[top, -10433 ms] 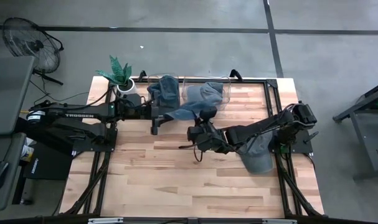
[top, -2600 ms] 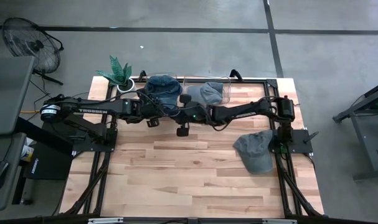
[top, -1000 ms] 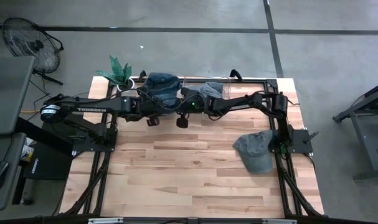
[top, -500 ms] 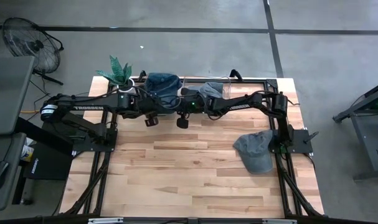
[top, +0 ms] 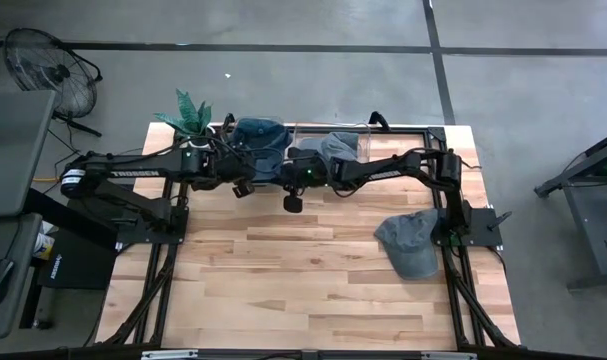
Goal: Pick & Place hat
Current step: Put the blue cap into the left transparent bin
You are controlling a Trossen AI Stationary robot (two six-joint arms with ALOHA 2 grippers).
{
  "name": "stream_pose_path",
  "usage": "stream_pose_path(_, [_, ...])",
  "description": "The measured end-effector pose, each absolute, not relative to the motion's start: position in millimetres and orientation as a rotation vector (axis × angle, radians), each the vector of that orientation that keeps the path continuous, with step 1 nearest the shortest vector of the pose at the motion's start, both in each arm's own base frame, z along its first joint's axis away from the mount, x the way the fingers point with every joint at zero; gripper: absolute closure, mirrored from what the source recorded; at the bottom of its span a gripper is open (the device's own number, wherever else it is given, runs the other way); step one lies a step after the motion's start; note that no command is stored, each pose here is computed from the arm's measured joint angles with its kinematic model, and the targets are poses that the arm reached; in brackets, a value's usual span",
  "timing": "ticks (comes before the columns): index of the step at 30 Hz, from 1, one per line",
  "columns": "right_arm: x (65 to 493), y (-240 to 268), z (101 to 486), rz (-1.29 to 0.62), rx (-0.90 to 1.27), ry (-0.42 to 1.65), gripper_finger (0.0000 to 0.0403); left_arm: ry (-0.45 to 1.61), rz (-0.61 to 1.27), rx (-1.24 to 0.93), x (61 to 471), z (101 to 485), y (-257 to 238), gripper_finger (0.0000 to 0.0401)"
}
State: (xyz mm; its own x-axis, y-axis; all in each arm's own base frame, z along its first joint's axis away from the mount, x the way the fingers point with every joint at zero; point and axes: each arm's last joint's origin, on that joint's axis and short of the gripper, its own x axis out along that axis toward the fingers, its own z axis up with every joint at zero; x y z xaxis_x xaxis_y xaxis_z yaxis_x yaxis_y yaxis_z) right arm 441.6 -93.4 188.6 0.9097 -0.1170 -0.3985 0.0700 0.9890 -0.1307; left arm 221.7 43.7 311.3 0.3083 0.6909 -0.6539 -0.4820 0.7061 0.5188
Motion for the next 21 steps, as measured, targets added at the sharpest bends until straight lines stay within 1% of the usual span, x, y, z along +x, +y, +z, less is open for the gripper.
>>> stream_pose_path(10, [443.7, -79.9, 187.7, -0.046, -0.086, 0.422, 0.0403, 0.96, 0.831, 0.211, 209.9, 318.3, 42.8, 0.0184])
stream_pose_path(13, [444.9, -72.6, 187.6, -0.022, -0.075, 0.42, 0.0403, 0.99, 0.838, 0.215, 205.5, 316.6, 42.6, 0.0184])
stream_pose_path(16, [446.4, -65.3, 188.3, -0.016, -0.083, 0.419, 0.0403, 0.978, 0.854, 0.201, 202.6, 318.1, 42.4, 0.0184])
stream_pose_path(21, [453.7, -63.3, 207.7, -0.082, -0.131, 0.422, 0.0403, 0.958, 0.858, 0.183, 194.0, 306.5, 41.4, 0.0184])
